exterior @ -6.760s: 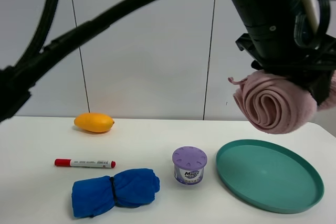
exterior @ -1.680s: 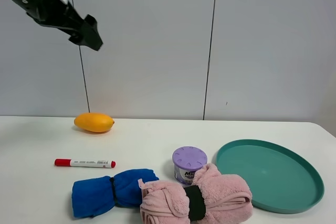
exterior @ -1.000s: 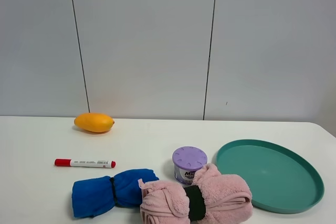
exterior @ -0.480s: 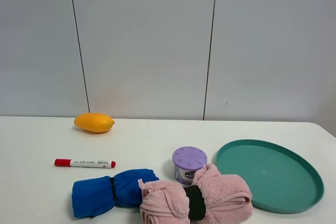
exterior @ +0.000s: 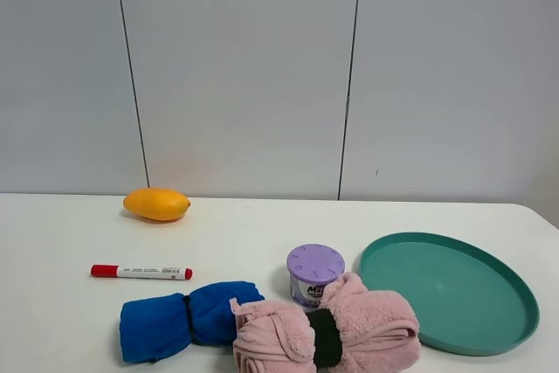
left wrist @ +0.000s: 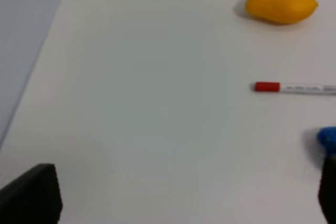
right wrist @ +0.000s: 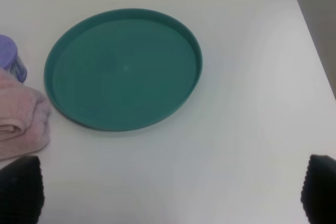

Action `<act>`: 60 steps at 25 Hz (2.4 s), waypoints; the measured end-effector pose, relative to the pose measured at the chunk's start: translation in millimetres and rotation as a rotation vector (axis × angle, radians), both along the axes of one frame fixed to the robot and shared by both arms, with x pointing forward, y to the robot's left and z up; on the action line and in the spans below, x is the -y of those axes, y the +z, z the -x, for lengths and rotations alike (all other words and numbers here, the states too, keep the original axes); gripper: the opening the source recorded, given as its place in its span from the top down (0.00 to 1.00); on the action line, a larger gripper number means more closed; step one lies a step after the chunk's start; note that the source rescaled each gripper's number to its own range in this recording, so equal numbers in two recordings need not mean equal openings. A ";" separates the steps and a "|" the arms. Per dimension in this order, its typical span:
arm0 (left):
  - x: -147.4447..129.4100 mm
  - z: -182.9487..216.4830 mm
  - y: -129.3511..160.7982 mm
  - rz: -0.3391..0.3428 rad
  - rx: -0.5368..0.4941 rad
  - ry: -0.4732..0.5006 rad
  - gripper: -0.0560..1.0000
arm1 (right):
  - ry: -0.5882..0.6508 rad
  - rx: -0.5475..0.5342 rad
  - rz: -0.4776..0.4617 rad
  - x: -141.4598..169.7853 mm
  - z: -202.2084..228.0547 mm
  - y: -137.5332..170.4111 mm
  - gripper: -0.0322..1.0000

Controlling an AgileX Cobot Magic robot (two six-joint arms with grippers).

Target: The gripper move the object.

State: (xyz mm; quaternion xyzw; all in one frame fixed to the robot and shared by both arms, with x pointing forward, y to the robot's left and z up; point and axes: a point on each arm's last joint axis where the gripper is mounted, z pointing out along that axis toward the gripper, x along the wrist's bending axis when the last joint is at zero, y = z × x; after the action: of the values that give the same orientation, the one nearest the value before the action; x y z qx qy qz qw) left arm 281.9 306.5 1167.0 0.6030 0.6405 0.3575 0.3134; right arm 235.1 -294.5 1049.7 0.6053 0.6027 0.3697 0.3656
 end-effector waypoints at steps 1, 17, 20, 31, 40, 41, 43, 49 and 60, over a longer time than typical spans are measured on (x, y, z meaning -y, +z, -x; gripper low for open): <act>1.7 5.5 -7.7 0.021 0.006 -0.004 0.00 | 0.000 0.000 0.000 0.0 0.0 0.0 0.00; 6.7 58.7 -89.0 0.052 0.225 0.000 0.00 | 0.000 0.000 0.000 0.0 0.0 0.0 0.00; 6.5 54.4 -97.7 0.055 0.191 0.001 0.00 | 0.000 0.000 0.000 0.0 0.0 0.0 0.00; 5.5 49.5 -112.4 0.054 0.121 0.008 0.00 | 0.000 0.000 0.000 0.0 0.0 0.0 0.00; 5.5 49.5 -112.4 0.054 0.121 0.008 0.00 | 0.000 0.000 0.000 0.0 0.0 0.0 0.00; 5.5 49.5 -112.4 0.054 0.121 0.008 0.00 | 0.000 0.000 0.000 0.0 0.0 0.0 0.00; 5.5 49.5 -112.4 0.054 0.121 0.008 0.00 | 0.000 0.000 0.000 0.0 0.0 0.0 0.00; 5.5 49.5 -112.4 0.054 0.121 0.008 0.00 | 0.000 0.000 0.000 0.0 0.0 0.0 0.00; 6.2 49.5 -112.4 0.048 0.124 0.119 0.00 | 0.000 0.000 0.000 0.0 0.0 0.0 0.00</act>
State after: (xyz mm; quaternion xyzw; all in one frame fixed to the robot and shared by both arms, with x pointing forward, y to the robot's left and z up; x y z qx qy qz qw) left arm 232.3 300.3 1054.6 0.5332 0.6628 0.3968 0.3450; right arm 235.1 -294.5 1049.7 0.6053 0.6027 0.3697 0.3656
